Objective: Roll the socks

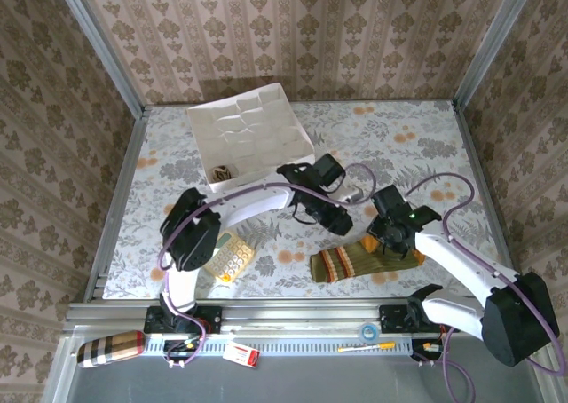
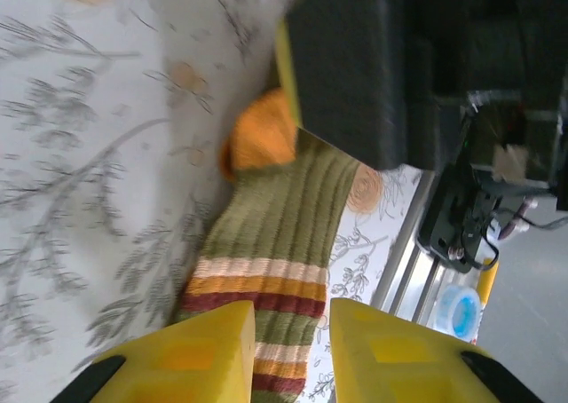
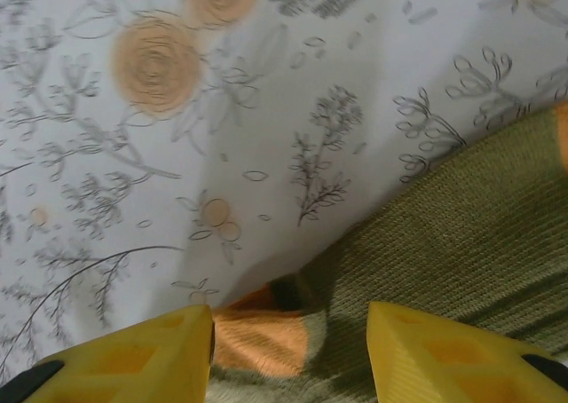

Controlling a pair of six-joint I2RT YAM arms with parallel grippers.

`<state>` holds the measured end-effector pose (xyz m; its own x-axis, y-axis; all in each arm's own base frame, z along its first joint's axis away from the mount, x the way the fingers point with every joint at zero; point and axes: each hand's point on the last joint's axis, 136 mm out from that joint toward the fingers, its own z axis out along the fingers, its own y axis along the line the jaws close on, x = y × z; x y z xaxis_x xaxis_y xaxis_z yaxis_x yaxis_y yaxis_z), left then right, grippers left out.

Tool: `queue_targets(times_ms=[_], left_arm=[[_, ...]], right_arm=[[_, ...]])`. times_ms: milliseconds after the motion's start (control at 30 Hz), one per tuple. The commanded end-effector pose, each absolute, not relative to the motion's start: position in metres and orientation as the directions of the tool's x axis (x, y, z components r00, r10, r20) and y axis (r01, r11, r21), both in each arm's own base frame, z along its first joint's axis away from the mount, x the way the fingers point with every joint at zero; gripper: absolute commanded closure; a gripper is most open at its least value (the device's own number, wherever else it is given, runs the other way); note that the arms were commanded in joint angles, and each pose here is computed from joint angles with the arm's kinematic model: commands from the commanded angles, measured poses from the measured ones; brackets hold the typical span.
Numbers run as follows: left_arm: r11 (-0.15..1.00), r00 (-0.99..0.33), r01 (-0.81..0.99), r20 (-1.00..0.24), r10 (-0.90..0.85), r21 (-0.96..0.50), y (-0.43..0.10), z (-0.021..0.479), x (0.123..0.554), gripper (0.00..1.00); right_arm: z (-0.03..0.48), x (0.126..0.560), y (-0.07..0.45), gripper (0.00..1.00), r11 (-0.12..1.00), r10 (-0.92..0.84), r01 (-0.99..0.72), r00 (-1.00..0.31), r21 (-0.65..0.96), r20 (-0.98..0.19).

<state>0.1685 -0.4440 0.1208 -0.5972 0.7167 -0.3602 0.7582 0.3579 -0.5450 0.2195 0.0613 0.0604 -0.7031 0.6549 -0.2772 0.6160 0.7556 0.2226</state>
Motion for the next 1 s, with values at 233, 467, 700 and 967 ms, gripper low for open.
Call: queue_targets(times_ms=[233,467,700,967], left_arm=[[0.483,-0.748,0.659,-0.435,0.501,-0.577,-0.426,0.138,0.213,0.72],[0.592,-0.845,0.510,-0.491,0.210,-0.624,-0.366,0.168,0.257,0.69],[0.715,-0.841,0.403,-0.540,0.042,-0.571,-0.304,0.179,0.278,0.68],[0.740,-0.867,0.350,-0.498,0.024,-0.574,-0.288,0.167,0.269,0.68]], right_arm=[[0.022,0.241,0.085,0.44,0.612,0.783,0.715,-0.608,0.338,-0.132],[0.021,0.308,0.134,0.45,0.663,0.712,0.606,-0.692,0.440,-0.121],[0.038,0.385,0.238,0.46,0.808,0.448,0.320,-0.879,0.494,-0.165],[0.116,0.389,0.238,0.41,0.877,0.298,0.050,-0.838,0.478,-0.458]])
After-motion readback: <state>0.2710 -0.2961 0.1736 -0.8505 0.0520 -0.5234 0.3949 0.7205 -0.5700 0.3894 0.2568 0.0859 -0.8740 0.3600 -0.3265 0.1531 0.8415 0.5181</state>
